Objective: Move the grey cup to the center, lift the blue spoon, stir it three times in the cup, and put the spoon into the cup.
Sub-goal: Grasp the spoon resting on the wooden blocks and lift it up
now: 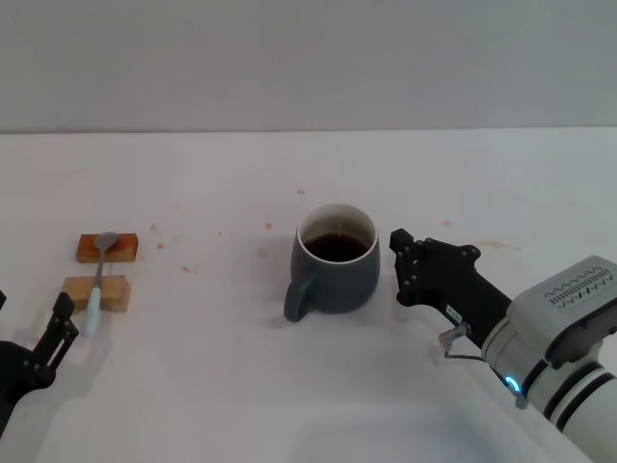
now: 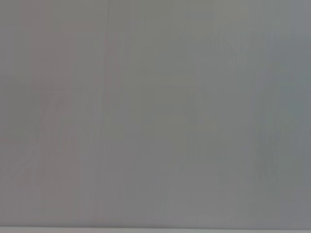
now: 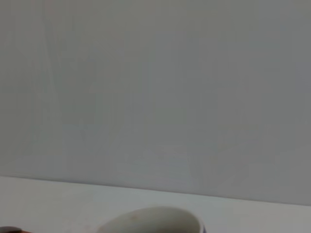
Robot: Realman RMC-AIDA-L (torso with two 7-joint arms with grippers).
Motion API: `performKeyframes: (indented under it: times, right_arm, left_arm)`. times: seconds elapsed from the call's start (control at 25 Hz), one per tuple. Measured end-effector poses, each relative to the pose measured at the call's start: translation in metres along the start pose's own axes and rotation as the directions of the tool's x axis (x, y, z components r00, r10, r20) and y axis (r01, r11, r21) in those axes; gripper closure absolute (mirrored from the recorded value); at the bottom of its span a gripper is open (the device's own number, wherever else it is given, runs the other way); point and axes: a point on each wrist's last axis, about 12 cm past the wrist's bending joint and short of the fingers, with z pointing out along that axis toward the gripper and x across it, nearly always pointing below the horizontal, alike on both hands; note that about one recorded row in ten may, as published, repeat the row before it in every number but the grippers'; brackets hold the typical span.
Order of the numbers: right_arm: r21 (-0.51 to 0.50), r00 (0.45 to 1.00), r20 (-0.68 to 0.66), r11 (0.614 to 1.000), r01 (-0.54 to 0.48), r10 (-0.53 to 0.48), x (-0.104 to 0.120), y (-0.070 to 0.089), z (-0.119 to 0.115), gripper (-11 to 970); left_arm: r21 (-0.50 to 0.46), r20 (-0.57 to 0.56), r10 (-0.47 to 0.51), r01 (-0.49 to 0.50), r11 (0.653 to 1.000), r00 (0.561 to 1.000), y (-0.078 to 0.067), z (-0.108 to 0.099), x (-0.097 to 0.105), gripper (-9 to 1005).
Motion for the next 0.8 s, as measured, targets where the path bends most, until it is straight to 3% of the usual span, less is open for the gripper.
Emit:
performKeyframes:
  times: [0.8]
  right_arm:
    - [-0.094,0.999,-0.030,0.995,0.018,-0.020,-0.002,0.020,0.010,960]
  left_arm:
    - [0.005,0.000,-0.001,0.001,1.000,1.000,-0.001,0.001,0.000,162]
